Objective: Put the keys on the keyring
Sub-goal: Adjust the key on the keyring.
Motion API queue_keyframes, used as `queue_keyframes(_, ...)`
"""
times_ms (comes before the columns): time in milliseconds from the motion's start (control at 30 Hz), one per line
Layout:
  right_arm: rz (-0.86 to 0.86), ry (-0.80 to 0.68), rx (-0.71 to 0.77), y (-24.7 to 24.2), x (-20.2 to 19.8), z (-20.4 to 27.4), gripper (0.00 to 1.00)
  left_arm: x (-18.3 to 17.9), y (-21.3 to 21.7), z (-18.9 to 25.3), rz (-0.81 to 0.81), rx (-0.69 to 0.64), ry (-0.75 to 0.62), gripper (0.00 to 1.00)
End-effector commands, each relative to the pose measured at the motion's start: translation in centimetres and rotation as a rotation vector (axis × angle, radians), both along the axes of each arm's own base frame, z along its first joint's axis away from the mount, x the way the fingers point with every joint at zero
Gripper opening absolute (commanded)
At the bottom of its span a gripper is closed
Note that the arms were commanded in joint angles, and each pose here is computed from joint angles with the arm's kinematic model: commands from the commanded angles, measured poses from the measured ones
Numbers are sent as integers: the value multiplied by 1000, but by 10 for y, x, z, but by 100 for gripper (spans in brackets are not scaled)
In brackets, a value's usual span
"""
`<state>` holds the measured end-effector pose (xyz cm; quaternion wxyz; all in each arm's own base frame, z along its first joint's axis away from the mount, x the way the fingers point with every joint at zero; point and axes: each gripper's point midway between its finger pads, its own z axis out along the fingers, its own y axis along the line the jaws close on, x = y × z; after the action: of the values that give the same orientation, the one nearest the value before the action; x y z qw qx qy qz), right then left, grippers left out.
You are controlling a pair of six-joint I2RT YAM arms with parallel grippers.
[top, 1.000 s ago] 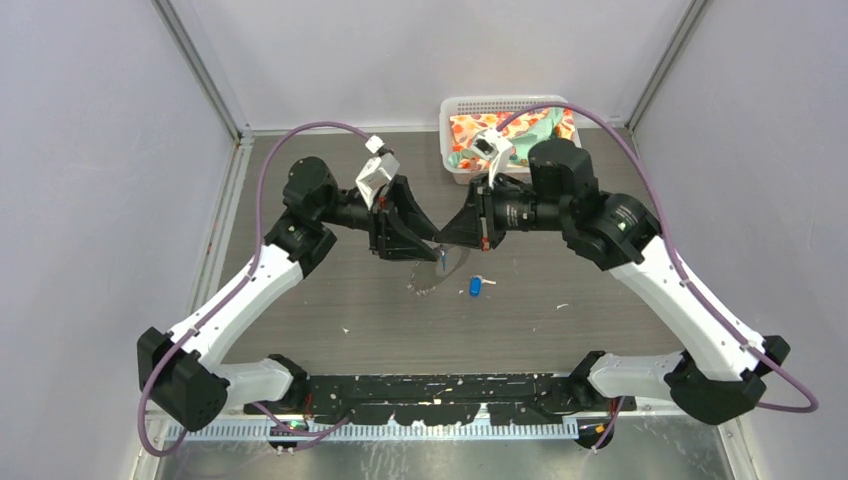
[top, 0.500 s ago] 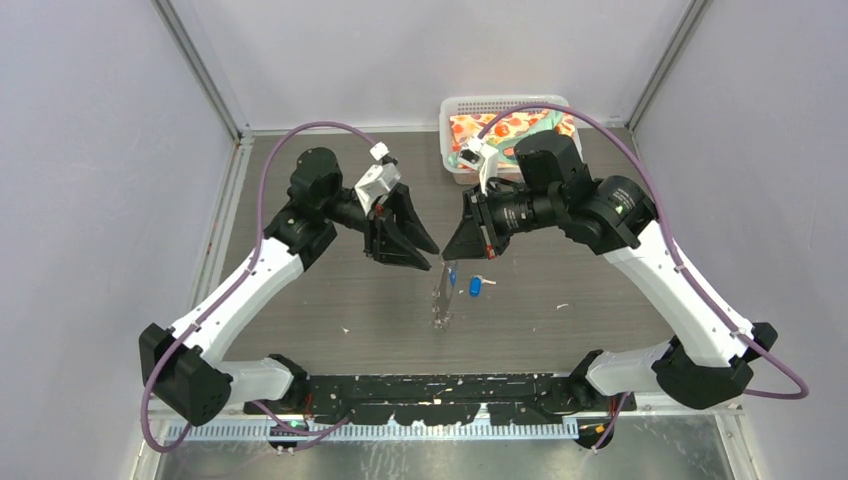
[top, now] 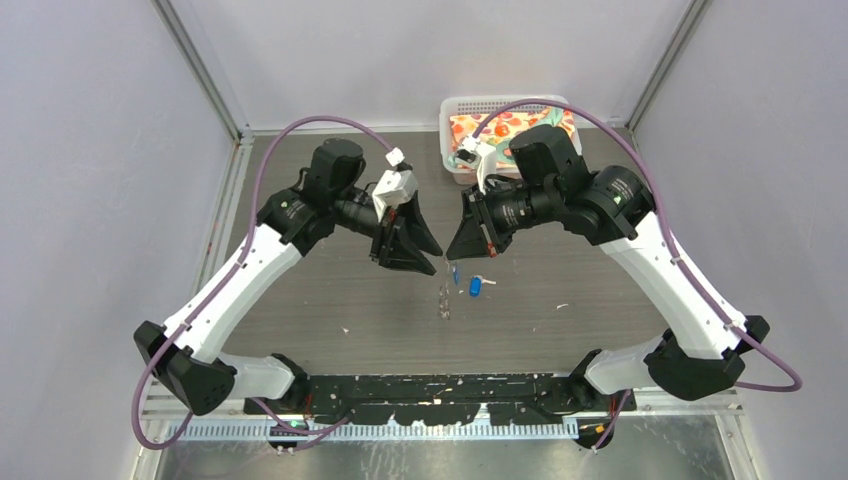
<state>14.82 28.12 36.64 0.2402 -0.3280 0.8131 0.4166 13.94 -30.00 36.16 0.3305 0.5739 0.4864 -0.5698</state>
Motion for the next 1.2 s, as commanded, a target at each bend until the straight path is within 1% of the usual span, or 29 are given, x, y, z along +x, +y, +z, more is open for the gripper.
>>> queue_keyframes(0,22,-37,43,2,-1,18,1,-8,5,-10,-9,58,-8,39)
queue_keyframes(100,35,-24,50,4,-3,17,1,-3,0,-8,1,47,-29,38)
queue_keyframes(200,43,-21,57,5,-4,18,1,3,-4,-7,22,44,-47,44)
queue_keyframes(333,54,-14,61,6,-6,17,1,1,-5,-1,2,24,-50,44)
queue_keyframes(400,56,-11,61,7,-5,16,1,0,-5,3,-10,10,-53,41)
queue_keyframes(500,64,-9,67,9,-5,16,1,-2,-6,8,-25,-9,-50,33)
queue_keyframes(633,70,-3,70,10,-6,15,1,-2,-8,10,-28,-19,-44,30)
queue_keyframes(867,78,1,69,12,-6,15,1,-1,-10,12,-31,-30,-35,19)
queue_keyframes(1033,80,-4,74,12,-5,17,1,-1,-9,8,-36,-26,-39,1)
queue_keyframes(1167,71,-12,88,13,-4,22,1,-6,-5,3,-48,-16,-36,0)
